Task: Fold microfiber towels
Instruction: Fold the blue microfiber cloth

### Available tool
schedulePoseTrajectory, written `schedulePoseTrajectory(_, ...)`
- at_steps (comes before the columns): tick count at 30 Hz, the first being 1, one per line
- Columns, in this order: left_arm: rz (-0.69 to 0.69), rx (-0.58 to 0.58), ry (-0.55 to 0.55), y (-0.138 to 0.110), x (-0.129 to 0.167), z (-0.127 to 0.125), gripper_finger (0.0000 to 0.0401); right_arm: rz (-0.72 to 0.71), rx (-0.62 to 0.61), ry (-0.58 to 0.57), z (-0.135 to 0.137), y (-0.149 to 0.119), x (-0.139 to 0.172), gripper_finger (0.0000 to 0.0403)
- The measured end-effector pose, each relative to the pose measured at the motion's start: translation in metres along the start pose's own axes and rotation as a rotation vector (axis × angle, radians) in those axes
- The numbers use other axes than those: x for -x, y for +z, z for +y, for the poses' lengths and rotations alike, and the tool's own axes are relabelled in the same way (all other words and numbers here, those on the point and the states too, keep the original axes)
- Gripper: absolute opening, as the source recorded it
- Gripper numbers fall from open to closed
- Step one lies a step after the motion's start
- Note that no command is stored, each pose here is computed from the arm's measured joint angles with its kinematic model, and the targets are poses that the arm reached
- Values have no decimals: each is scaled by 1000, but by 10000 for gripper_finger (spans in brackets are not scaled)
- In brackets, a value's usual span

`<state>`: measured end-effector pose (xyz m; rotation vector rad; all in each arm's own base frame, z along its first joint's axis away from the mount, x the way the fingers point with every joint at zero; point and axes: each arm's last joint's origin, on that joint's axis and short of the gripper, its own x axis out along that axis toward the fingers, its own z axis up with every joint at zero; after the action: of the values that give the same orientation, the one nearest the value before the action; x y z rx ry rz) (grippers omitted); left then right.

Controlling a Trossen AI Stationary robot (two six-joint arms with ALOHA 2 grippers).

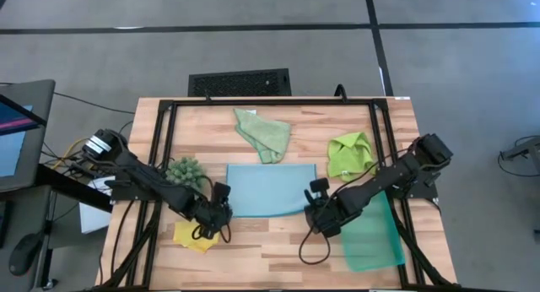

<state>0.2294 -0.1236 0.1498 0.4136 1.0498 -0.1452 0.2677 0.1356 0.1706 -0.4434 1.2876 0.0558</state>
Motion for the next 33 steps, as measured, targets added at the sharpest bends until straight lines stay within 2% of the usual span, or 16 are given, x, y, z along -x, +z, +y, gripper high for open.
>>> schedulePoseTrajectory(5, 9, -40, 3, 1, -16, -7, 183, 7, -11, -3, -4, 0, -1, 6)
schedulePoseTrajectory(10, 24, -38, 4, 0, -21, -9, 137, 7, -9, -2, -5, 0, -1, 15)
schedulePoseTrajectory(20, 122, -50, 57, 21, -1, -2, 20, 29, -2, 1, -5, -2, -1, 12)
schedulePoseTrajectory(24, 156, -38, 81, 30, 9, 1, 5, 41, 5, 3, -4, -3, -1, 14)
schedulePoseTrajectory(29, 183, -56, 250, 38, 20, 11, 2, 34, 8, -11, -7, -6, 8, 6)
schedulePoseTrajectory(33, 216, -49, 463, 37, 20, 32, 4, 1, -36, -172, -26, -7, 16, 6)
